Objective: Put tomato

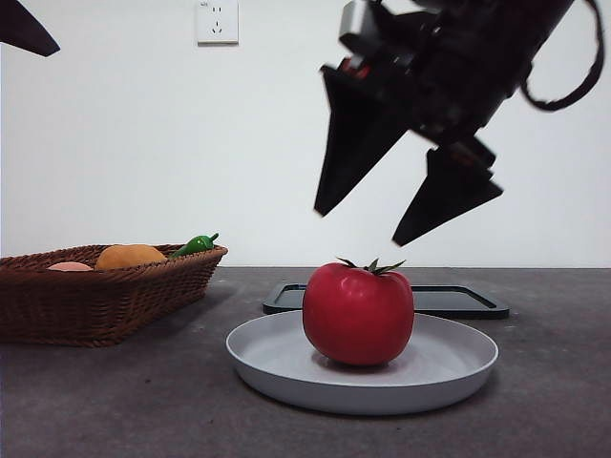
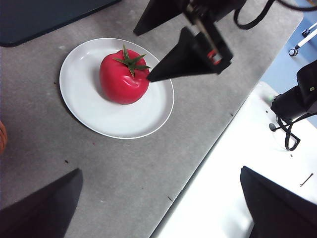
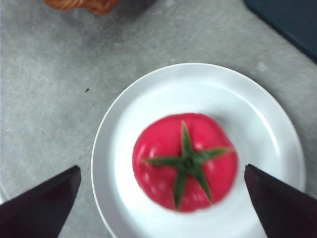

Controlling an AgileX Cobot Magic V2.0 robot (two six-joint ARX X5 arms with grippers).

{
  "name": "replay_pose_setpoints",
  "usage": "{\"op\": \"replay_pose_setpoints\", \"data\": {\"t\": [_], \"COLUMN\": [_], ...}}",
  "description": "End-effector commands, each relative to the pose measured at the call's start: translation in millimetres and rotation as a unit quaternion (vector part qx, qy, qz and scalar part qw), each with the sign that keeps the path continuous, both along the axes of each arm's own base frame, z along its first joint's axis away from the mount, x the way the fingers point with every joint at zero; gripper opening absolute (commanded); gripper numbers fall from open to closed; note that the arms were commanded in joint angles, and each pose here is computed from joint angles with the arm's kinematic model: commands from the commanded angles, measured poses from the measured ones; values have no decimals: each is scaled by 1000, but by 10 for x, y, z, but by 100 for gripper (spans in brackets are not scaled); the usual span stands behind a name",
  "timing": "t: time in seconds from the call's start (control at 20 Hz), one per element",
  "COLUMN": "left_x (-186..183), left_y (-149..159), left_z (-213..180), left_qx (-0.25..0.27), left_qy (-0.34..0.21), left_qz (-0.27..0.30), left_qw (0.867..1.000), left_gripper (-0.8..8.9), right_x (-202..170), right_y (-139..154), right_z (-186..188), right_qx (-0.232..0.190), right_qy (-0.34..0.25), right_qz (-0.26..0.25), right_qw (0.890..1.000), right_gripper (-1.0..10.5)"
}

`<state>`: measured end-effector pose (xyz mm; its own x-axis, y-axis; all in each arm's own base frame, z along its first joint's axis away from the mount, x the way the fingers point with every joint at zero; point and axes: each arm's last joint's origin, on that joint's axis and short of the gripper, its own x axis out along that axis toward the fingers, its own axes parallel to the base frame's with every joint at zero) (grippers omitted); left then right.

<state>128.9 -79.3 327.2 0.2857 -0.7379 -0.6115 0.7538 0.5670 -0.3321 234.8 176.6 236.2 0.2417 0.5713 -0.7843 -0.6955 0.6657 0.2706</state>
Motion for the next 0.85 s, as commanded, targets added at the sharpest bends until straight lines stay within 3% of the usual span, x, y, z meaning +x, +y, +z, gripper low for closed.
{"op": "replay_pose_setpoints", "data": {"t": [0.05,0.7,0.85], "left_x": [11,11,11], "left_y": [-14,-14,-14], "left_z": [46,46,46], "left_qx": [-4,-4,-4], "left_qy": [-12,-12,-12], "left_qz": [-6,-6,-6], "left_qw": [1000,1000,1000], "left_gripper": [499,499,499], "right_x": [53,203,208], "right_y": [112,276,280], "right_z": [-62,-517,-546], "right_qx": [-13,-66,-69], "right_qy": [-11,15,19], "right_qz": [5,-3,-3], "right_qw": [1000,998,997], "right_gripper": [559,557,429]}}
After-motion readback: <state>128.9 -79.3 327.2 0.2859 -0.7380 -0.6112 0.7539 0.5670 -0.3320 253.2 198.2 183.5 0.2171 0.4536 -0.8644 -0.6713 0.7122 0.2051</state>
